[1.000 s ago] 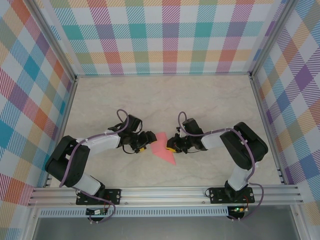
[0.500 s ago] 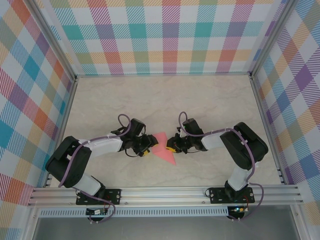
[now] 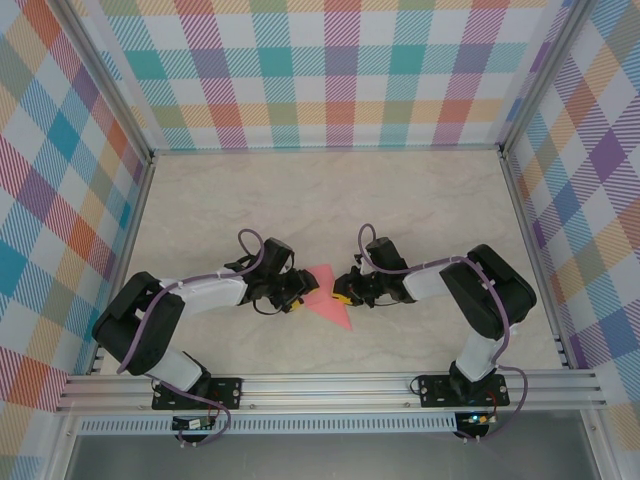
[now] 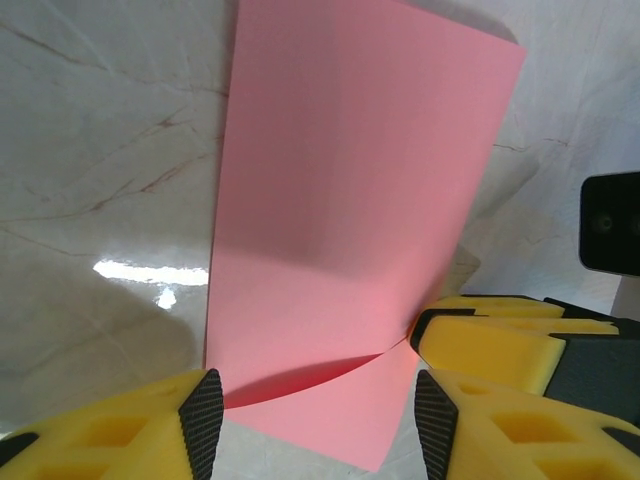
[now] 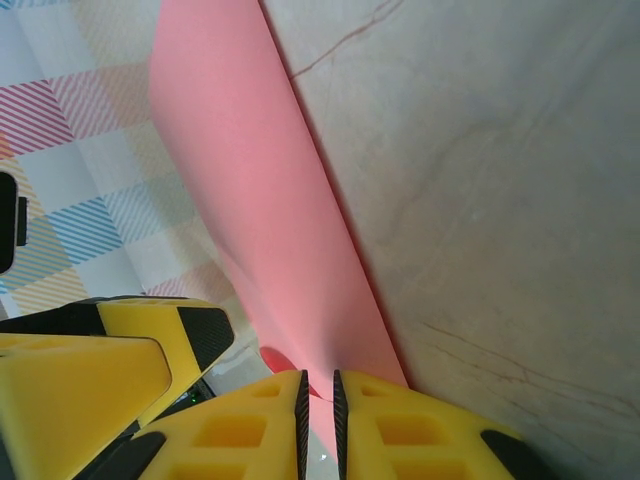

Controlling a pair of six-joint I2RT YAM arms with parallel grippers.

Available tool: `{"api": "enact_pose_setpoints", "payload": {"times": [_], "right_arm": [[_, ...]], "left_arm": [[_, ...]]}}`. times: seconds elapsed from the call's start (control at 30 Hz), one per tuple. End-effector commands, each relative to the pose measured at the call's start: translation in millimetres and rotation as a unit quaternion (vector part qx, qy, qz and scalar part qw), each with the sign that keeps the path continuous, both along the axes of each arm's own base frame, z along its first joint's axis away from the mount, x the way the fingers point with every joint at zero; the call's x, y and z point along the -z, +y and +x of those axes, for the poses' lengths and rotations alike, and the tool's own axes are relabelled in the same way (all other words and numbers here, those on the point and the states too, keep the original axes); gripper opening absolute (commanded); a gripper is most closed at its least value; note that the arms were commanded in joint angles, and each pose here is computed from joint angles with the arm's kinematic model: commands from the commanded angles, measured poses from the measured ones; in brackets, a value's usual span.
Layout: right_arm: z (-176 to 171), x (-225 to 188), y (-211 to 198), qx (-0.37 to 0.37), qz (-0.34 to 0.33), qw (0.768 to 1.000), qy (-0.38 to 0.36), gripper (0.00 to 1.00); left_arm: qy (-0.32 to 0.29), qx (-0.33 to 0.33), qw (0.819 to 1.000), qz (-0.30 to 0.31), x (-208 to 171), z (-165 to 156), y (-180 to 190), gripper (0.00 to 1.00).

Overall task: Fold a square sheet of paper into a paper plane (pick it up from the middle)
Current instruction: Fold the wing for the fifth time at the center of the table.

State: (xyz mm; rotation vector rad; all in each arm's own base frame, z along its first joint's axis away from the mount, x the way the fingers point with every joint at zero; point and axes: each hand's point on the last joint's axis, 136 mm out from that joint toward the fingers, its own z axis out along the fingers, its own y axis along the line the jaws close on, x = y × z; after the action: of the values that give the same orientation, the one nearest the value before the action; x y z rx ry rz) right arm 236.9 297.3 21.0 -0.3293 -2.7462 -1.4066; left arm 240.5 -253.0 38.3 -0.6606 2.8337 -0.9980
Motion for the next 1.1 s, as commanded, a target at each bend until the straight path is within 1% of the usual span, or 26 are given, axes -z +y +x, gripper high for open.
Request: {"api": "enact_pose_setpoints", "payload": {"times": [0.0, 0.1, 0.37, 0.7, 0.9, 1.07], "right_arm": [[-14.6, 53.5, -28.6, 0.035, -0.088, 0.994, 0.051, 0.17], [-14.1, 54.6, -29.1, 0.036, -0.089, 0.994, 0.053, 0.17], [-14.4, 58.8, -28.9, 0.035, -0.089, 0.994, 0.059, 0.18], [-15.6, 61.0, -30.3, 0.037, -0.091, 0.993, 0.063, 0.18], [-15.8, 62.1, -30.7, 0.037, -0.093, 0.993, 0.064, 0.18], [-15.5, 63.5, -30.9, 0.038, -0.094, 0.993, 0.065, 0.18]], "left_arm": [[0.019, 0.003, 0.999, 0.026, 10.9, -10.1, 6.2, 0.56], [0.021, 0.006, 0.999, 0.034, 13.7, -13.0, 9.2, 0.57], [0.018, 0.023, 1.000, 0.007, 15.0, -12.5, -4.6, 0.57], [0.013, 0.043, 0.999, -0.005, 12.9, -8.8, -17.6, 0.56], [0.004, 0.048, 0.999, -0.007, 6.2, -9.4, -21.3, 0.51], [0.007, 0.049, 0.999, -0.001, 6.4, -13.2, -18.3, 0.50]]}}
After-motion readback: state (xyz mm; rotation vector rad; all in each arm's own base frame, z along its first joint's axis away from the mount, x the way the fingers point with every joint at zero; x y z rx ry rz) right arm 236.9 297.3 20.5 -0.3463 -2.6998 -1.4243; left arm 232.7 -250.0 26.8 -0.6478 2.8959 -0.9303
